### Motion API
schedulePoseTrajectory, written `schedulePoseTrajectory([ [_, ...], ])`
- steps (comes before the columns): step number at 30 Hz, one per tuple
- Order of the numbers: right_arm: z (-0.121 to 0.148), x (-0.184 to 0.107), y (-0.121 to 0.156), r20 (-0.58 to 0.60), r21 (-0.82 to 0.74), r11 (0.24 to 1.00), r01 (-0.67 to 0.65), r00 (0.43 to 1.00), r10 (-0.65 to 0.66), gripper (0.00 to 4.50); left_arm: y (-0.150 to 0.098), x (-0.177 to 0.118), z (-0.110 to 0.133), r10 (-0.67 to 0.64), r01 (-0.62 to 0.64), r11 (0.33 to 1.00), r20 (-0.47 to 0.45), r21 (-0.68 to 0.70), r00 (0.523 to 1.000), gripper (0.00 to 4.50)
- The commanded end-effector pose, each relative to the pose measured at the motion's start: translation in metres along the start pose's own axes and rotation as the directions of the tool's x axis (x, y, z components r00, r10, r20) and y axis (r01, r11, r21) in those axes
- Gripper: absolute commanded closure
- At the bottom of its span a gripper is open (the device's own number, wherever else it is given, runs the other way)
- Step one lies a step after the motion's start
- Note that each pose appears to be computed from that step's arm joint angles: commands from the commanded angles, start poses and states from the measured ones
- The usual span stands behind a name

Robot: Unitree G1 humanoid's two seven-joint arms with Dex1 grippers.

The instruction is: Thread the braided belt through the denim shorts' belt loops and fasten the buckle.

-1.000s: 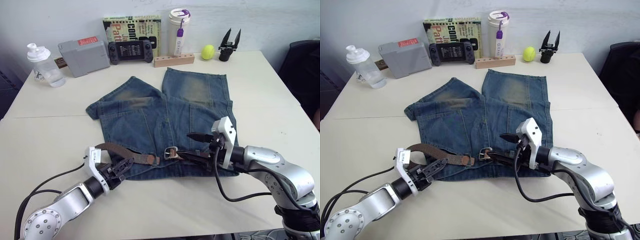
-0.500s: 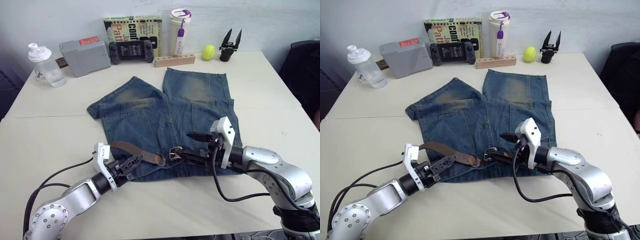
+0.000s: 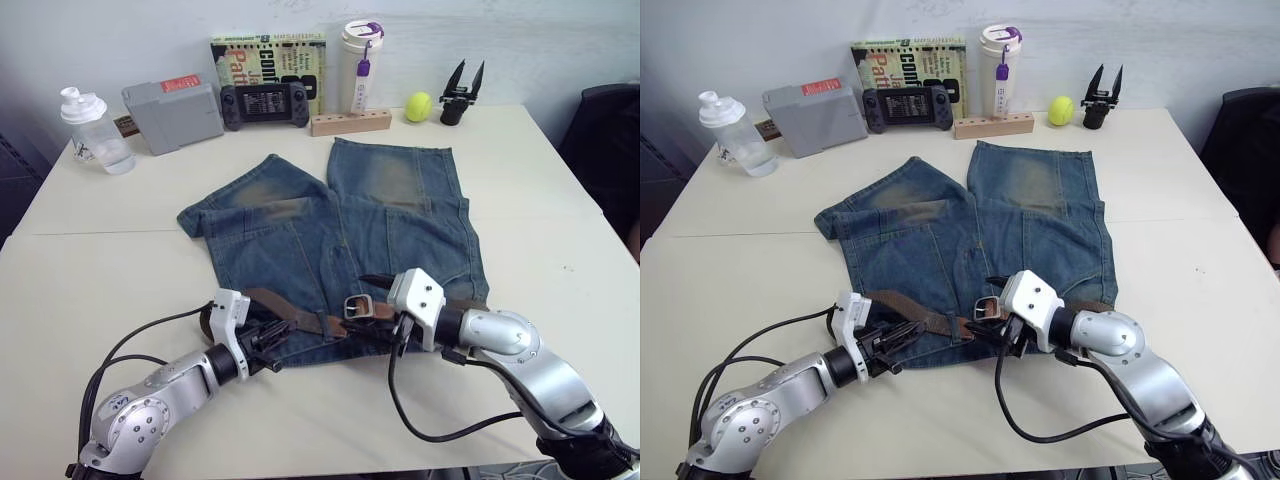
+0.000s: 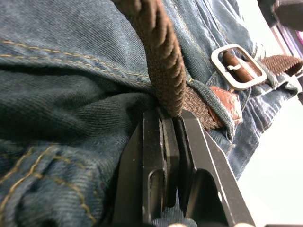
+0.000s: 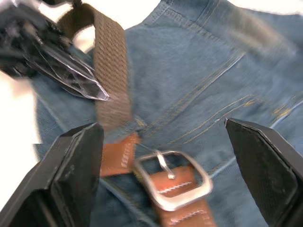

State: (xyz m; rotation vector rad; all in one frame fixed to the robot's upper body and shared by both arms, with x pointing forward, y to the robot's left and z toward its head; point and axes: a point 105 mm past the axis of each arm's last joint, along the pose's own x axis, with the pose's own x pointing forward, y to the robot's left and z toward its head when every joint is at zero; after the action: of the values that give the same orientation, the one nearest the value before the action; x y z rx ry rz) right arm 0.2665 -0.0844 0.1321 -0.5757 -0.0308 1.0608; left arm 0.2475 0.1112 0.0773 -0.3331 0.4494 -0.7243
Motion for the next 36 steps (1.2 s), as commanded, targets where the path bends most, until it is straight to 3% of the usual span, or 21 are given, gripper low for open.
schedulePoseTrajectory([
  [1,0.005,-0.001,0.001,0.021,-0.214,0.977,-0.015,1.0,0.02,0.16,-0.002,0.001,-0.017,0.001,0.007,0.994,-0.079,0.105,0.997,4.5],
  [10,-0.005,0.0,0.001,0.0,-0.392,0.92,-0.027,1.0,0.03,0.16,0.003,0.004,-0.029,0.036,0.01,0.955,-0.148,0.298,0.988,4.5],
  [16,-0.013,0.006,0.011,-0.022,-0.449,0.892,-0.06,0.998,0.056,0.16,0.0,0.005,-0.027,0.026,0.016,0.956,-0.138,0.294,0.99,4.5],
  [30,0.009,0.016,0.007,0.053,-0.502,0.864,-0.025,0.997,0.06,0.16,-0.001,0.004,-0.028,0.026,0.015,0.958,-0.141,0.288,0.99,4.5],
  [36,0.012,0.018,0.009,0.03,-0.587,0.807,-0.071,0.994,0.11,0.16,-0.001,0.004,-0.028,0.027,0.013,0.96,-0.137,0.28,0.99,4.5],
])
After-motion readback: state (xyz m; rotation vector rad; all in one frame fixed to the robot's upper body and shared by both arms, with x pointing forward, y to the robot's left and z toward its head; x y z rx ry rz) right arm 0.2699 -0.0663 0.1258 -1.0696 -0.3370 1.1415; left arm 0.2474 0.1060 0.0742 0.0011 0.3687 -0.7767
